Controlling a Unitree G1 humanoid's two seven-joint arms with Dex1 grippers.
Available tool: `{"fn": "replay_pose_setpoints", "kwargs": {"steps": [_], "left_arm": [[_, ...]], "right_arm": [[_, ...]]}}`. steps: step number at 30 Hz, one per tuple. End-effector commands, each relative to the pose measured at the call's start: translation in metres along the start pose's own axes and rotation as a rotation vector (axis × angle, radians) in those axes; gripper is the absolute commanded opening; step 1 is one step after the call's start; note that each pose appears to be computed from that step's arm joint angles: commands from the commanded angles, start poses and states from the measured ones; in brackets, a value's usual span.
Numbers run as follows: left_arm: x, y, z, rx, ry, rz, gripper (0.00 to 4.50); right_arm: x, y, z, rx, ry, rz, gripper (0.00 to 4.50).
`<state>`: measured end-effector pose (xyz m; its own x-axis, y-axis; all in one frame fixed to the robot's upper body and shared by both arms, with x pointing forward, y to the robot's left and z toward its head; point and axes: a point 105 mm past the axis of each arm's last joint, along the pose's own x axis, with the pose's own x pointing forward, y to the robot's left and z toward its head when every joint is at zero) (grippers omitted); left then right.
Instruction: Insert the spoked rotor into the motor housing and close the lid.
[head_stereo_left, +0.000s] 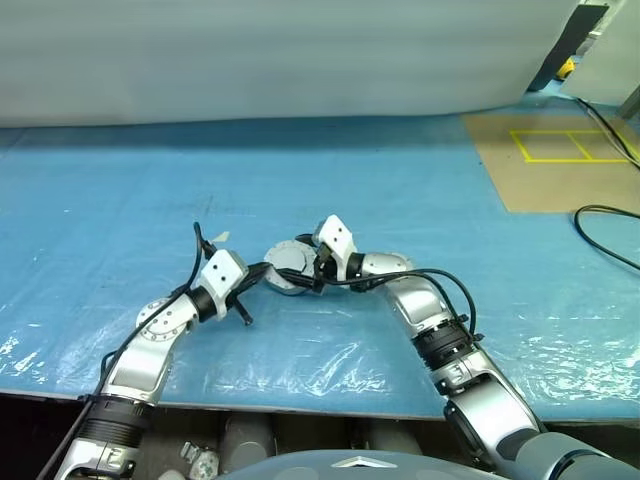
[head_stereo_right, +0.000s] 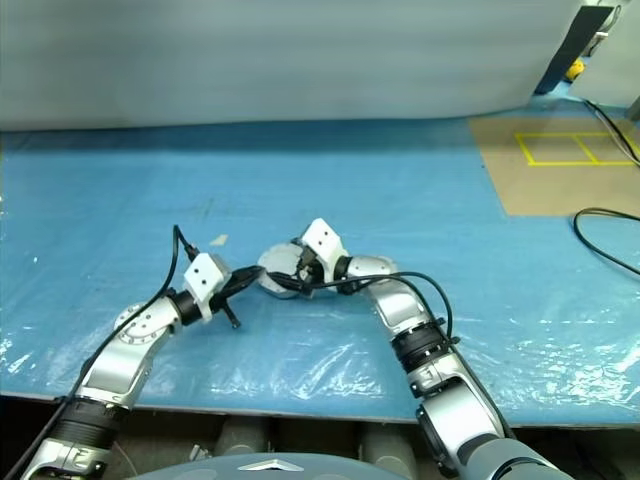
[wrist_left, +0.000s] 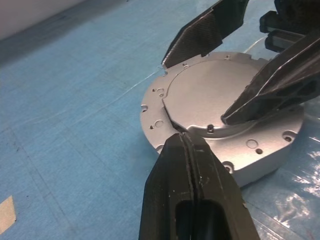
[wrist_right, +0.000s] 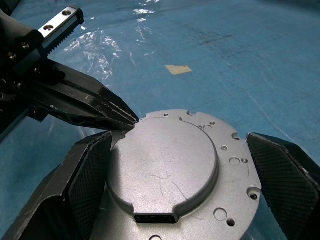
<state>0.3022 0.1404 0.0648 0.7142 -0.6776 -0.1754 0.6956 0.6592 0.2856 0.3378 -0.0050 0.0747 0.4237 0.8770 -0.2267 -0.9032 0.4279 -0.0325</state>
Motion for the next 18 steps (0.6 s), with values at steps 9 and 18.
{"fn": "replay_pose_setpoints", "kwargs": {"steps": [9,18], "left_arm": [[-0.002,-0.015,-0.008,-0.049,-0.002,-0.07,0.0],[-0.002,-0.013,0.0,-0.042,-0.036,-0.08,0.0]], "right_arm": [[-0.025,-0.031,-0.032,0.364,0.153,-0.175,4.49],[-0.016,0.004,-0.023,0.974,0.148,0.012,4.49]]}}
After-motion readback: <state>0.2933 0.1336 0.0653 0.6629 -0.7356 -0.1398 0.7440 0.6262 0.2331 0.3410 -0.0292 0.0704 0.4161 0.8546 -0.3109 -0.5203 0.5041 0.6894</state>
